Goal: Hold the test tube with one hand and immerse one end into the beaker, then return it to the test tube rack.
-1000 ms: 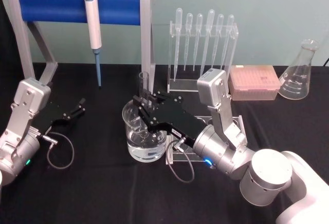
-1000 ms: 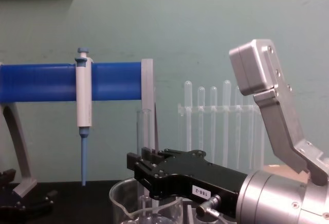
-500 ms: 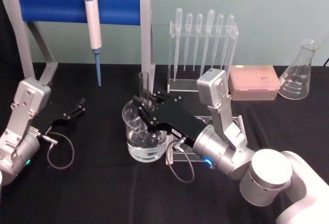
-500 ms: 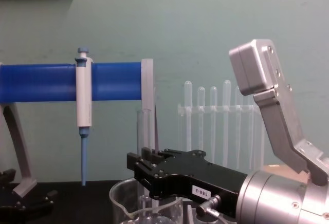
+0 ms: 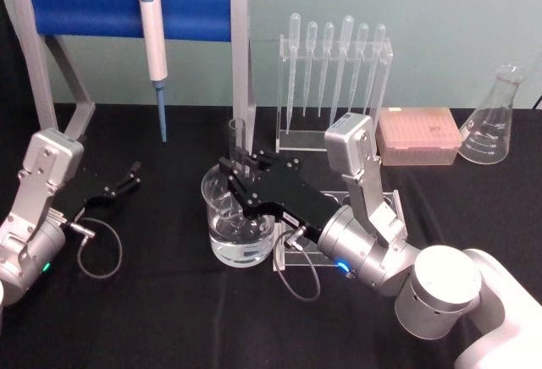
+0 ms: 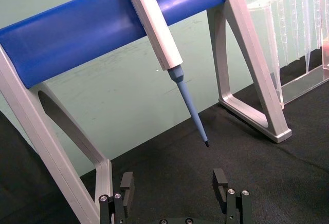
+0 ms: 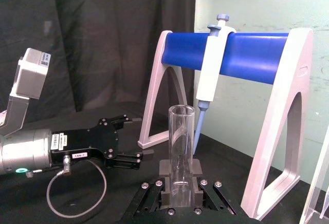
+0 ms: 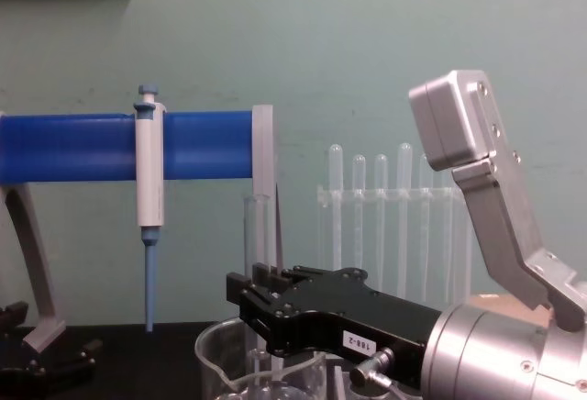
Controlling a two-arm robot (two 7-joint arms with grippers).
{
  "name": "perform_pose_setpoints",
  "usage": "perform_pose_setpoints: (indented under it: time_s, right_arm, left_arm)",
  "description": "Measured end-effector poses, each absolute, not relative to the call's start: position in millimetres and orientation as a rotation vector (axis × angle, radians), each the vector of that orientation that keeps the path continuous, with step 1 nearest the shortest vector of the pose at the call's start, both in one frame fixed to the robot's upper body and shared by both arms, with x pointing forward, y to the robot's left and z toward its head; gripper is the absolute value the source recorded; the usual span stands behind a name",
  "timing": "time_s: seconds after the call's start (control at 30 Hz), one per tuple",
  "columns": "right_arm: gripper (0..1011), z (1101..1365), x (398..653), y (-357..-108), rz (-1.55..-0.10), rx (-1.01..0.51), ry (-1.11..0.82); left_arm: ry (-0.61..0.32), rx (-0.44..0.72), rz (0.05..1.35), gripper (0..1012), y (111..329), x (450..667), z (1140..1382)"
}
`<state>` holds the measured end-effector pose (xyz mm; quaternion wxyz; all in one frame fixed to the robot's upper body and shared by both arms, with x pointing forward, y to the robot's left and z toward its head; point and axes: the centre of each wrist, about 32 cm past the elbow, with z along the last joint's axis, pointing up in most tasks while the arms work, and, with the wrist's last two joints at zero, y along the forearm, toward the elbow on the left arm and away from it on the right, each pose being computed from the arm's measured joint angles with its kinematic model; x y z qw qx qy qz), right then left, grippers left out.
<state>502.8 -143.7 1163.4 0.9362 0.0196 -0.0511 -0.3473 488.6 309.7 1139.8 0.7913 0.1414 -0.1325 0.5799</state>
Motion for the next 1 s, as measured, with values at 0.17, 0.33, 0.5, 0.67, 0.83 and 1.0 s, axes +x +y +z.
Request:
perform_pose_setpoints:
  time_s: [0.17,0.33,0.5,0.67,0.83,1.0]
  right_arm:
    - [227,1163.4,502.8,-143.7,-0.71,0.04,-0.104]
    - [228,1163.3,502.8,-143.7,-0.71,0.04,-0.104]
    - [228,1163.4,502.8,-143.7,-0.71,0.04,-0.104]
    - [227,1163.4,502.8,-143.7,-0.71,0.04,-0.104]
    - [227,1163.4,502.8,-143.7,-0.71,0.04,-0.104]
    - [227,1163.4,502.8,-143.7,-0.71,0.04,-0.104]
  left_arm:
    - [-0.285,0.304,1.248,1000,309.6,488.6,1139.8]
    - [-0.285,0.304,1.248,1000,309.7,488.6,1139.8]
    - [-0.285,0.304,1.248,1000,309.7,488.6,1139.8]
    - [-0.285,0.304,1.248,1000,309.7,488.6,1139.8]
    - [-0.285,0.304,1.248,1000,309.7,488.6,1139.8]
    - [-0.285,0.304,1.248,1000,309.6,488.6,1139.8]
